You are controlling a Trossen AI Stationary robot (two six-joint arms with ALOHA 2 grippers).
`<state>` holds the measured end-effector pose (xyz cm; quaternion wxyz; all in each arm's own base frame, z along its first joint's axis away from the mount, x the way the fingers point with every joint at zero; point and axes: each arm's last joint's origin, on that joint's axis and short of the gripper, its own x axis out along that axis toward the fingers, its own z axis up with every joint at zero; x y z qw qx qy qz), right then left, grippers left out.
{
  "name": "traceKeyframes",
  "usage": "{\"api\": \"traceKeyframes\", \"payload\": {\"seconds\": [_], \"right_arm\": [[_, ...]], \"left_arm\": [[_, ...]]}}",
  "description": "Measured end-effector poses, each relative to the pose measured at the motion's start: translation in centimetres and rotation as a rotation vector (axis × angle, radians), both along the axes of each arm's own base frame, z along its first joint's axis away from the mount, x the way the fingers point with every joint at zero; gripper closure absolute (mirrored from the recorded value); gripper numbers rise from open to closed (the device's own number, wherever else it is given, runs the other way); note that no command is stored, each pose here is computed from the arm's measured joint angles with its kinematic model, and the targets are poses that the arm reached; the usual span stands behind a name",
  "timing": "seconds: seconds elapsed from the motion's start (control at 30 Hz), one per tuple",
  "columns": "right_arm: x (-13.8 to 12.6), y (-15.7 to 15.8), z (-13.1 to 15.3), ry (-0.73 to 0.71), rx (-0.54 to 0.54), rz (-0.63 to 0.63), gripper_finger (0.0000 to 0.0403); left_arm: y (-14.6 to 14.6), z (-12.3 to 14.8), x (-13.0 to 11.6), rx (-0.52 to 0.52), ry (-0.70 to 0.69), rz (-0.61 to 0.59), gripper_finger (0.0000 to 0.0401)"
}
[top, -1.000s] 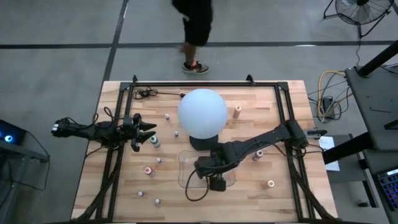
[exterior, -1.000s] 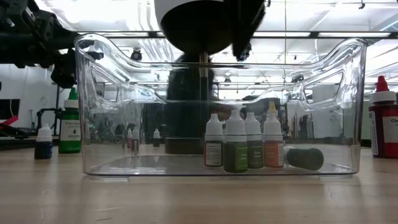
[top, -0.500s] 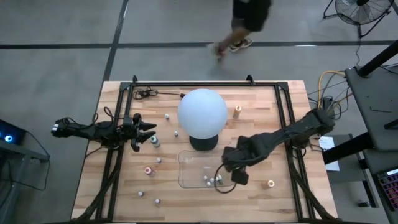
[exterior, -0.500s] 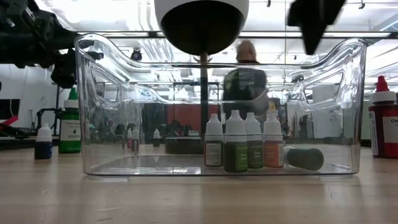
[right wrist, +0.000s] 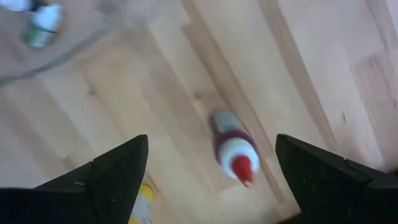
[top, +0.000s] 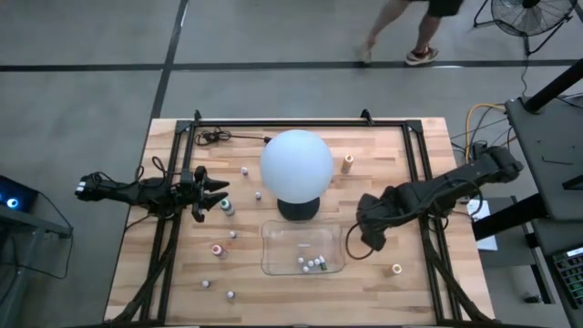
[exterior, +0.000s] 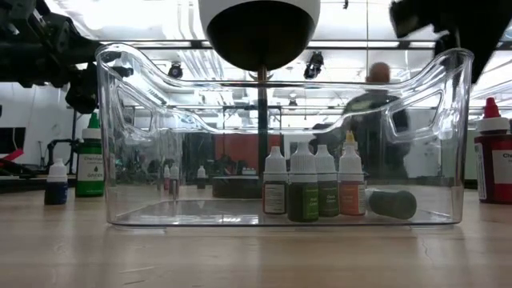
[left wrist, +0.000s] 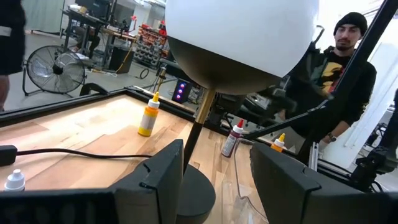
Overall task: Pick & Place food coloring
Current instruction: Put the big red food coloring bottle into the transparent bin
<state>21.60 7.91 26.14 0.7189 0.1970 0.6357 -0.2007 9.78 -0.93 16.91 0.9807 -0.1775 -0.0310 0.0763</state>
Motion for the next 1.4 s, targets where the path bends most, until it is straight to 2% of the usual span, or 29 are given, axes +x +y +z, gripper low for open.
{"api": "traceKeyframes", "payload": {"seconds": [0.13,0.3,0.6,1.1,1.23,1.4], "right_arm": [[-1.7,-0.8,-1.5,0.029,-0.012,-0.086,0.0062],[-2.9,-1.2,-3.4,0.043,-0.014,-0.133,0.0056],[-2.2,-0.9,-4.8,-0.026,0.024,-0.162,0.0064],[-2.1,-0.8,-5.3,-0.001,0.050,-0.175,0.0080],[-2.1,-0.8,-5.3,0.004,0.061,-0.177,0.0099],[-2.1,-0.8,-5.3,0.008,0.067,-0.174,0.0141]], "left_arm": [[0.0,0.0,0.0,0.000,0.000,0.000,0.0240],[0.0,0.0,0.0,0.000,0.000,0.000,0.0240],[0.0,0.0,0.0,0.000,-0.001,0.000,0.0240],[0.0,0.0,0.0,0.000,-0.001,0.000,0.0240],[0.0,0.0,0.0,0.000,-0.001,0.000,0.0240],[0.0,0.0,0.0,0.000,-0.001,0.000,0.0240]]}}
